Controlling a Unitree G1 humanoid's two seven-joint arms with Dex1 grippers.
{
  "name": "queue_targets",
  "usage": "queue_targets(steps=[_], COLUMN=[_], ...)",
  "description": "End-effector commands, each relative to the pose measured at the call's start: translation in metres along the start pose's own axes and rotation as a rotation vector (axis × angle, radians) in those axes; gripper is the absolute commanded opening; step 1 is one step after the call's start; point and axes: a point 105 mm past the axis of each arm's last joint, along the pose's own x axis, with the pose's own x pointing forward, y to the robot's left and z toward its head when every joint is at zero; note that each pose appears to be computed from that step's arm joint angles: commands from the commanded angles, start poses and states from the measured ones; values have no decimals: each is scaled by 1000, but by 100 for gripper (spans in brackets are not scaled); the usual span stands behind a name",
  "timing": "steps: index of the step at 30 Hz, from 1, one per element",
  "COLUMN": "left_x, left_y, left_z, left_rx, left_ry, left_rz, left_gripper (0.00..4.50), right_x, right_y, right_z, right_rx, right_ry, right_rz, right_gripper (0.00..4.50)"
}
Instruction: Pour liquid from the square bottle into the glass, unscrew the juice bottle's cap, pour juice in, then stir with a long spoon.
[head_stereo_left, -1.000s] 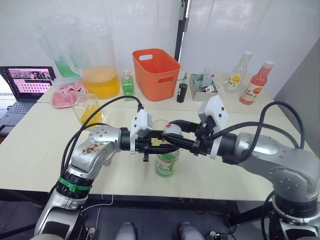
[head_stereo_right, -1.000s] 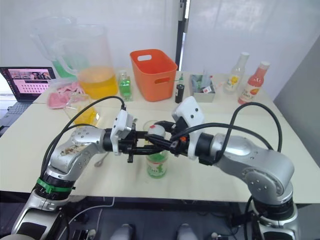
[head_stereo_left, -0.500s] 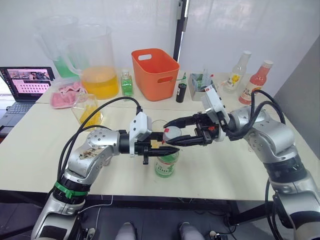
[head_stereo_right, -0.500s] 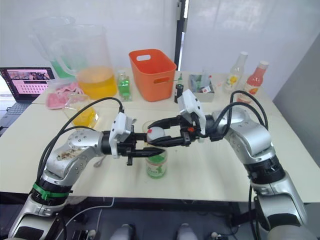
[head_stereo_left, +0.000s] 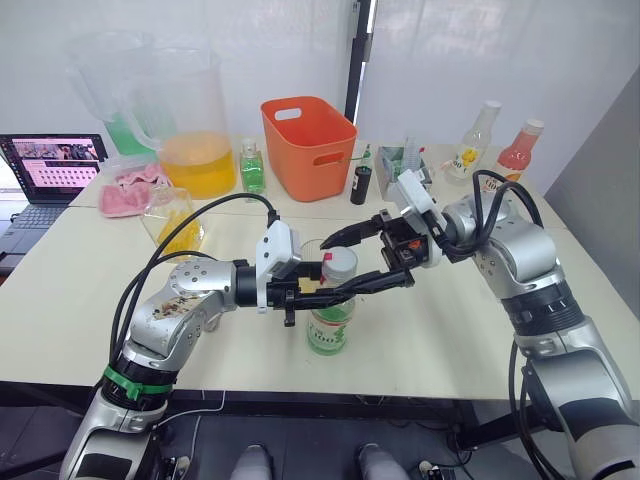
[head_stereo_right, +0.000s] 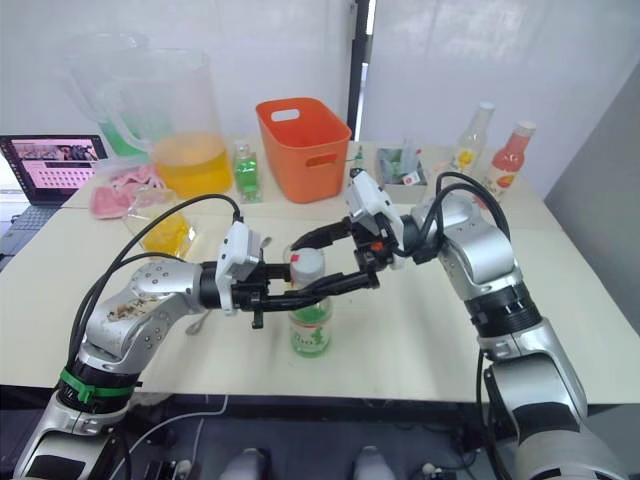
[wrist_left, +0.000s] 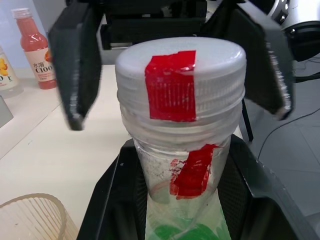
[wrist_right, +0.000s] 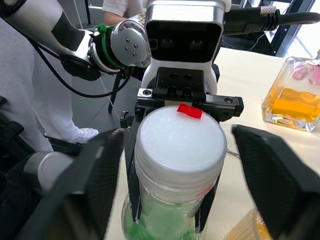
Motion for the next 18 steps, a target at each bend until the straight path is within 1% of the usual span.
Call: queue_targets(steps=[1, 3, 6, 7, 9, 14, 18], left_x=[0, 1, 1, 1, 1, 1, 6], left_y=[5, 5, 5, 5, 5, 7, 7], left_z=[-7, -6, -6, -6, -5, -6, -8], left_rx=[-16, -15, -17, -19, -31, -50, -70], left_ry=[30, 29, 28, 27, 14, 6, -1], left_rz=[28, 25, 20, 18, 17, 13, -11], left_gripper=[147, 147, 147, 147, 147, 147, 147], right_x=[-9, -12, -17, -17, -16, -10, -17], right_y=[3, 8, 16, 16, 19, 31, 26], right_z=[32, 32, 28, 31, 35, 38, 36], right_rx=[-72, -57, -4, 20, 57, 109, 151], right_ry=[-50, -49, -41, -80, -133, -187, -230], right_rz=[-17, -20, -67, -132, -215, -389, -640], right_gripper=[400, 400, 400, 400, 400, 400, 400])
